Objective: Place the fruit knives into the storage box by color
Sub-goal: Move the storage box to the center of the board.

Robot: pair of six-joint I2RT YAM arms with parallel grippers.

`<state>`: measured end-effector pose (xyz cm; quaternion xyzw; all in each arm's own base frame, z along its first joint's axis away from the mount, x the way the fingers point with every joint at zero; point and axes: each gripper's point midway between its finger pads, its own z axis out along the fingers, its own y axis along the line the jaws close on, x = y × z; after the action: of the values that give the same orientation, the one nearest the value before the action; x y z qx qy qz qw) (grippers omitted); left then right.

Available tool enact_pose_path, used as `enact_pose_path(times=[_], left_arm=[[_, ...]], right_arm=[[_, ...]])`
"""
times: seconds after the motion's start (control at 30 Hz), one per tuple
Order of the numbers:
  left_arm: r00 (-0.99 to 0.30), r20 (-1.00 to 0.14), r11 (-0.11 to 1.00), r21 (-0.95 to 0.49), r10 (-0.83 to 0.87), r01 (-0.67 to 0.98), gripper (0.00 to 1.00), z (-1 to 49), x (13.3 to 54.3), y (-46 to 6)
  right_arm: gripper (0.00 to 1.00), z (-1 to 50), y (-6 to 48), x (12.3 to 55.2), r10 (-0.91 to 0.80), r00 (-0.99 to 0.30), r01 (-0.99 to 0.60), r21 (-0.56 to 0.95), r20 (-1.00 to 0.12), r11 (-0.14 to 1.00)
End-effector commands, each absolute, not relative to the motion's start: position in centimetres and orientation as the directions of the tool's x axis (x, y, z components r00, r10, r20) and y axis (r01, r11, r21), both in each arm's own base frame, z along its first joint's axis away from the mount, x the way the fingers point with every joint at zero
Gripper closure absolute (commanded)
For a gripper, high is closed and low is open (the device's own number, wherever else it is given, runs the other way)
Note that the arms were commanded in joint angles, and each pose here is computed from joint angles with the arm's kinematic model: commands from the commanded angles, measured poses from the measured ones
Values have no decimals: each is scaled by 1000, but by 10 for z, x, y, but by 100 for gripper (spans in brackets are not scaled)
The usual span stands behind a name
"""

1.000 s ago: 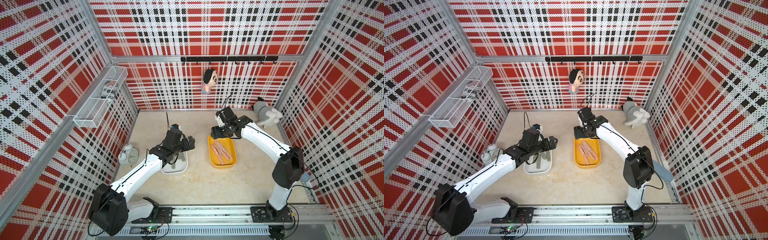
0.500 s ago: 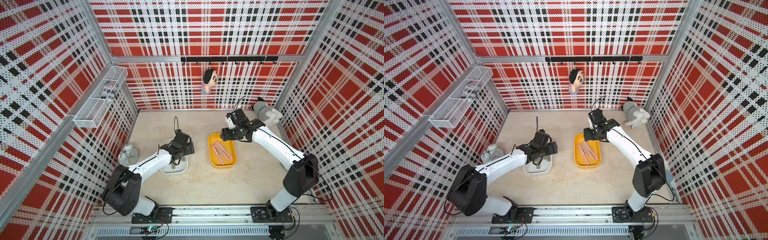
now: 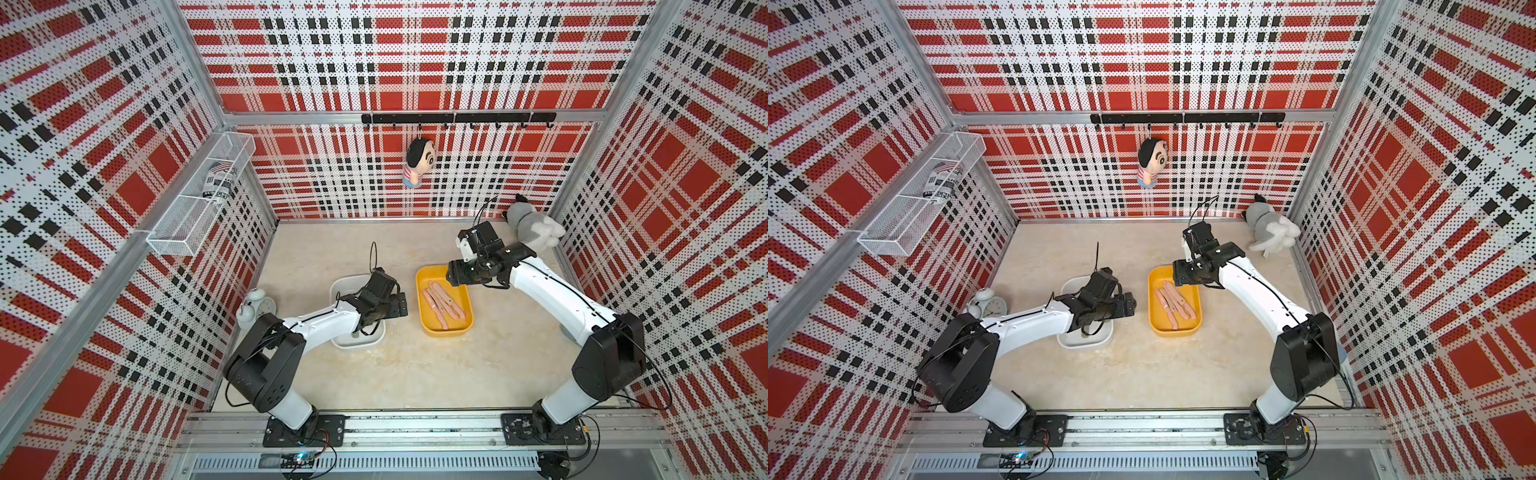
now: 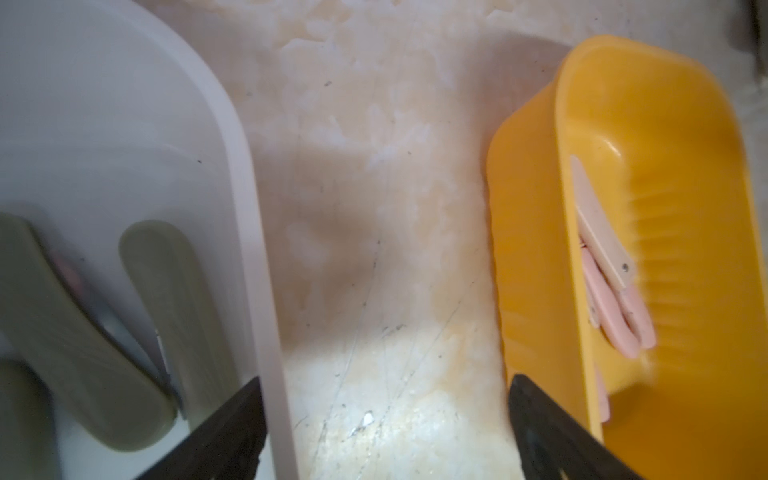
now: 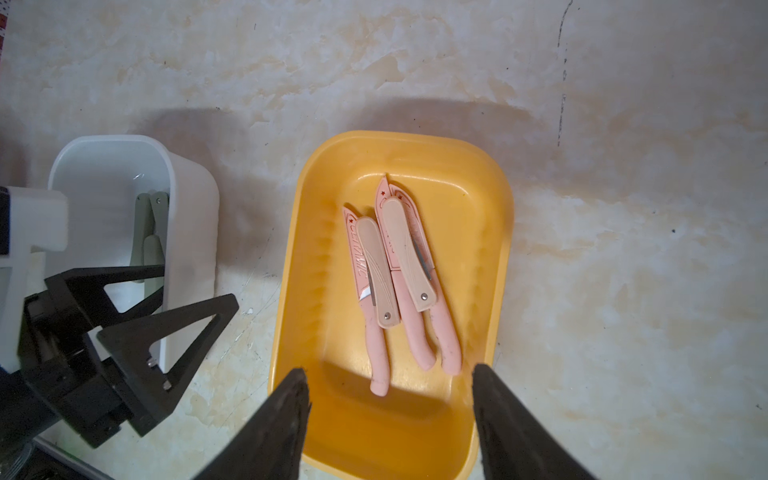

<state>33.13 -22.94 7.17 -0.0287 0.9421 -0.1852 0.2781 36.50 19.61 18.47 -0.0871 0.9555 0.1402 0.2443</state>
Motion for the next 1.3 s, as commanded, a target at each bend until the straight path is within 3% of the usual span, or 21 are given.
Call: enact_pose_path(times=[0.0, 0.6, 1.1, 1.27], left_arm=[[-837, -517, 894, -440, -180, 79, 8, 78, 332, -248], [-790, -581, 792, -568, -196, 222, 4, 108, 331, -303], [-793, -596, 752, -579, -125, 316, 1, 114, 335, -349], [-770, -620, 790, -542, -147, 285, 2, 131, 341, -335]], right_arm=[[34, 196, 195, 366, -92, -847, -247, 234, -523, 940], [34, 189, 189, 359, -107, -859, -249, 226, -501, 942], [33, 186, 173, 355, -86, -863, -217, 212, -497, 953], [31, 189, 165, 358, -68, -860, -203, 217, -505, 955]])
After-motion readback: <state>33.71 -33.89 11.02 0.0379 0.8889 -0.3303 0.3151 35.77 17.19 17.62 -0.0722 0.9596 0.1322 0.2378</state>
